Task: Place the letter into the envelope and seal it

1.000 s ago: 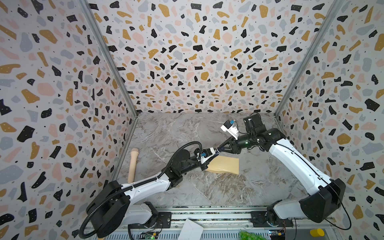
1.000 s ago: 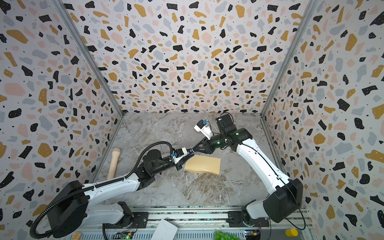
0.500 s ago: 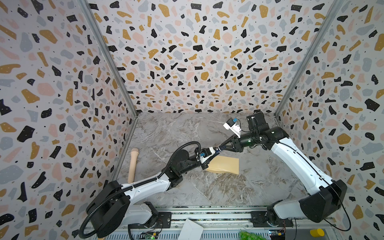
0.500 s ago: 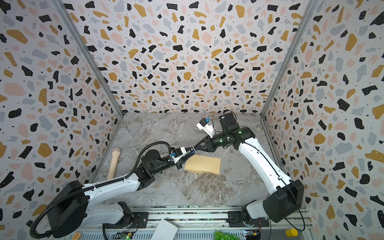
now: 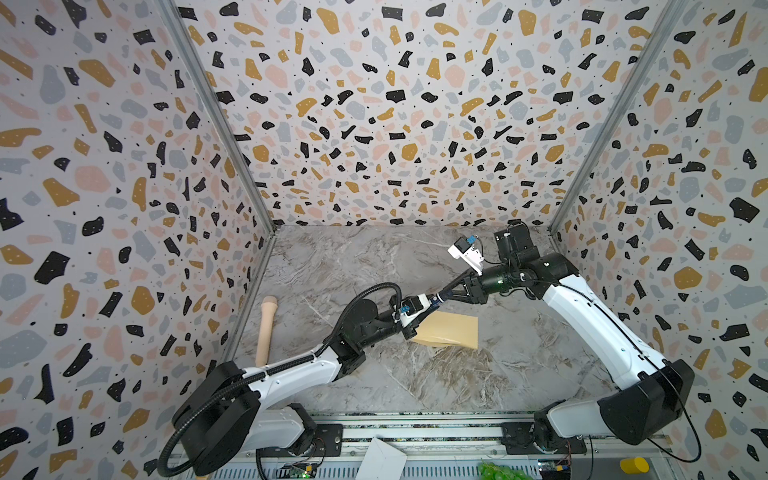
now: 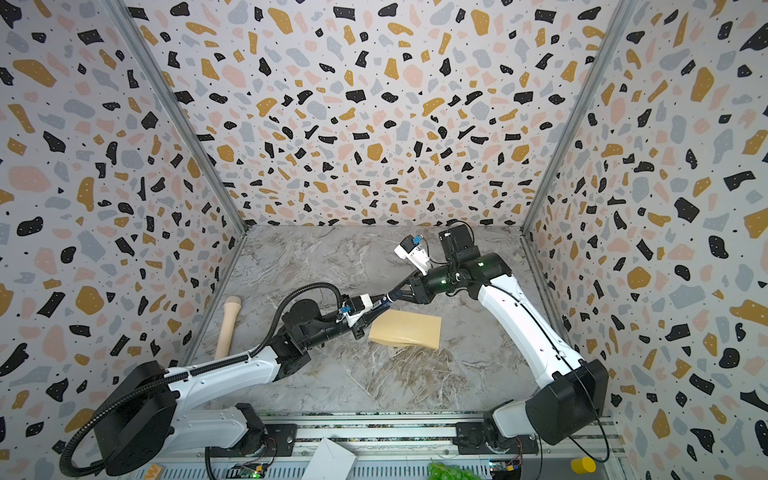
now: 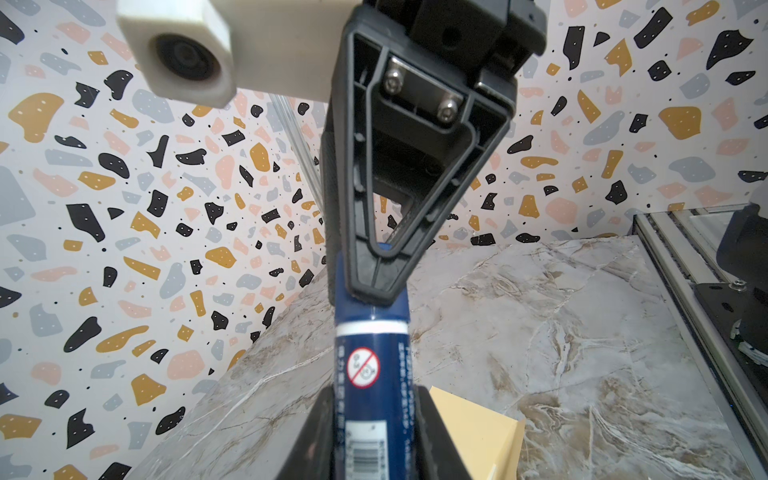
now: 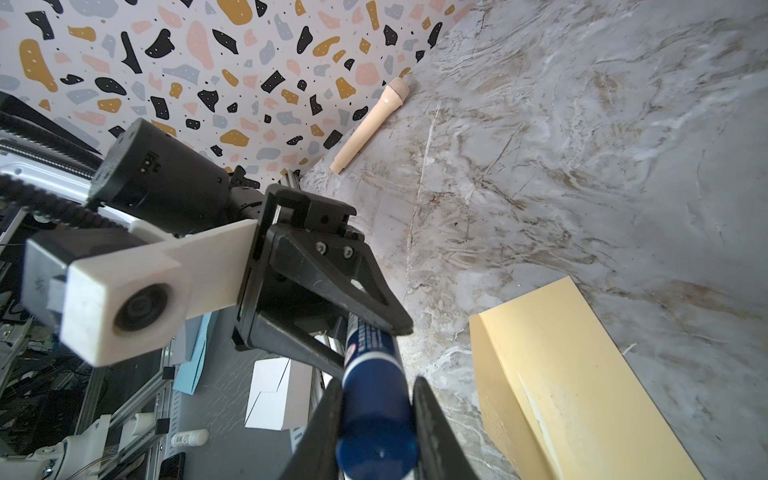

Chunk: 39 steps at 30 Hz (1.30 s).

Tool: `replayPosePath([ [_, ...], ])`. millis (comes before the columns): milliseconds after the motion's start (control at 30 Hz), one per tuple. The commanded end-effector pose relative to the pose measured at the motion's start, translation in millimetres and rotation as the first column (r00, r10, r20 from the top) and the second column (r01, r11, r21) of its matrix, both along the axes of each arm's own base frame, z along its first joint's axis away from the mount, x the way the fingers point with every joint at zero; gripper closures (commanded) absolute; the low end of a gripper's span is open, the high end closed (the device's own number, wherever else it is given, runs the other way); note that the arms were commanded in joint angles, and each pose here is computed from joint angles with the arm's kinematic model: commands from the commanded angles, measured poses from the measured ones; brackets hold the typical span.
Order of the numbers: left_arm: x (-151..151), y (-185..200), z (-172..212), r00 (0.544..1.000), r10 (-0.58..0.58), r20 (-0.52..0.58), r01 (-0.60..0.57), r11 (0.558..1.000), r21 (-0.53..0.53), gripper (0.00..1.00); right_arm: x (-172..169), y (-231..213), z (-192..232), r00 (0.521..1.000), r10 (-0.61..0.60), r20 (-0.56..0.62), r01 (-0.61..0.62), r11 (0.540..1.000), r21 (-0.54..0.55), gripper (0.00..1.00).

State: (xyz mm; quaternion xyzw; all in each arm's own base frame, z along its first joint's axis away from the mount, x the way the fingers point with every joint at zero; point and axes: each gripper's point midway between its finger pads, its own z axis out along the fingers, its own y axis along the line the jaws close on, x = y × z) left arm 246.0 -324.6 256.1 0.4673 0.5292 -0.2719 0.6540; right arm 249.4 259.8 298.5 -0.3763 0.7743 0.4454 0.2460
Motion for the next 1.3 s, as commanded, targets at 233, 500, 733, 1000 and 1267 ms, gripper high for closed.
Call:
replayPosePath([
  [233, -12.0, 14.7, -77.0, 0.986, 0.005, -0.166, 0.024, 0.984, 0.177, 1.00, 39.6, -39.3, 71.6, 0.944, -0.174, 0.282, 0.161, 0.985, 0.070, 0.99],
  [500, -15.8, 14.9, -75.6, 0.988, -0.012, -0.154, 0.038, 0.985, 0.167, 1.00, 40.4, -41.4, 75.3, 0.945, -0.177, 0.276, 0.158, 0.983, 0.089, 0.99],
  [733, -16.9, 15.4, -76.6, 0.988, -0.012, -0.155, 0.039, 0.985, 0.168, 1.00, 40.7, -41.3, 73.2, 0.947, -0.176, 0.268, 0.156, 0.983, 0.093, 1.00],
  [1000, -13.3, 8.9, -65.1, 0.988, -0.008, -0.151, 0.034, 0.986, 0.166, 1.00, 31.5, -27.0, 59.9, 0.962, -0.134, 0.238, 0.116, 0.989, 0.087, 1.00],
  [1267, -12.2, -0.5, -34.3, 0.988, -0.031, -0.153, 0.050, 0.991, 0.122, 0.56, 21.4, -4.5, 33.7, 0.964, -0.102, 0.246, 0.108, 0.994, -0.013, 1.00],
])
